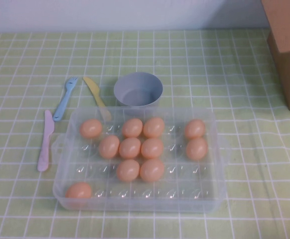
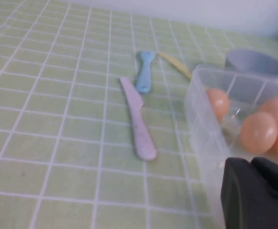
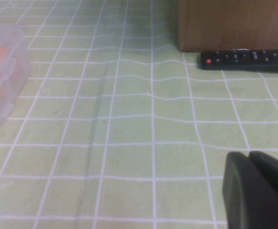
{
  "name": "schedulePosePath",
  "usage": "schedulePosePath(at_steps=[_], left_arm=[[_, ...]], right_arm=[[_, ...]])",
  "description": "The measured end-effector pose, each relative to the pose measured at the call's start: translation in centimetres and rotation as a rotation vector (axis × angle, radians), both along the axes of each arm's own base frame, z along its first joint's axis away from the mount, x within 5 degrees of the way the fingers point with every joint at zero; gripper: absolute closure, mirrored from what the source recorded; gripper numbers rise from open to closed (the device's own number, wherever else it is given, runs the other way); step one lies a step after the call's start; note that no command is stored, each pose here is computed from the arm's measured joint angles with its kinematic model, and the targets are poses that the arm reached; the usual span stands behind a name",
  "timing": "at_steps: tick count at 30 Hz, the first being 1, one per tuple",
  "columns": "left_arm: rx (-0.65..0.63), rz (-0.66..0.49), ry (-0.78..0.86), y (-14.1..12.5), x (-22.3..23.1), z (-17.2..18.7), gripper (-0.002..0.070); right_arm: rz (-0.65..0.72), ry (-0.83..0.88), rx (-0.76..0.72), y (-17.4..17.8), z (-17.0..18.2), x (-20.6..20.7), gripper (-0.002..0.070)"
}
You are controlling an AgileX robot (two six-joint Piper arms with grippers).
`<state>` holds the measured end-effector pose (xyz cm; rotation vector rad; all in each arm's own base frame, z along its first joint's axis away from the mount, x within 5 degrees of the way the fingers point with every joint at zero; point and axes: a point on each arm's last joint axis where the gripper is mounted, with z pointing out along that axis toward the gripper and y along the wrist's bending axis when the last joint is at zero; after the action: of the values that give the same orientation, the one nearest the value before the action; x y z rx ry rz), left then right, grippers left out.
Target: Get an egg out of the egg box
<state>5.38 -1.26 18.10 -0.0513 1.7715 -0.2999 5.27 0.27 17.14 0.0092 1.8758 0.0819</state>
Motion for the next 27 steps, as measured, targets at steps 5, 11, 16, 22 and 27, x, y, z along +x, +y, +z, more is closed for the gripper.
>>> schedulePosePath(at_steps=[5, 11, 16, 22, 27], left_arm=[[-0.309, 0.035, -0.085, 0.0, 0.2, 1.3, 0.0680], [-0.411, 0.064, -0.130, 0.2, 0.2, 1.8, 0.0680], [-0.407, 0.061, -0.126, 0.2, 0.2, 1.7, 0.0680], [-0.383, -0.022, -0.035, -0.7, -0.1, 2.8, 0.0680], [-0.273, -0.080, 0.050, -1.2, 0.3, 6.5, 0.0680]], right_arm=[[0.000, 0.000, 0.000, 0.0, 0.0, 0.0, 0.0694], [0.000, 0.000, 0.000, 0.0, 0.0, 0.0, 0.0694], [0.000, 0.000, 0.000, 0.0, 0.0, 0.0, 0.0694], [0.000, 0.000, 0.000, 0.0, 0.0, 0.0, 0.0694], [0.000, 0.000, 0.000, 0.0, 0.0, 0.0, 0.0694]])
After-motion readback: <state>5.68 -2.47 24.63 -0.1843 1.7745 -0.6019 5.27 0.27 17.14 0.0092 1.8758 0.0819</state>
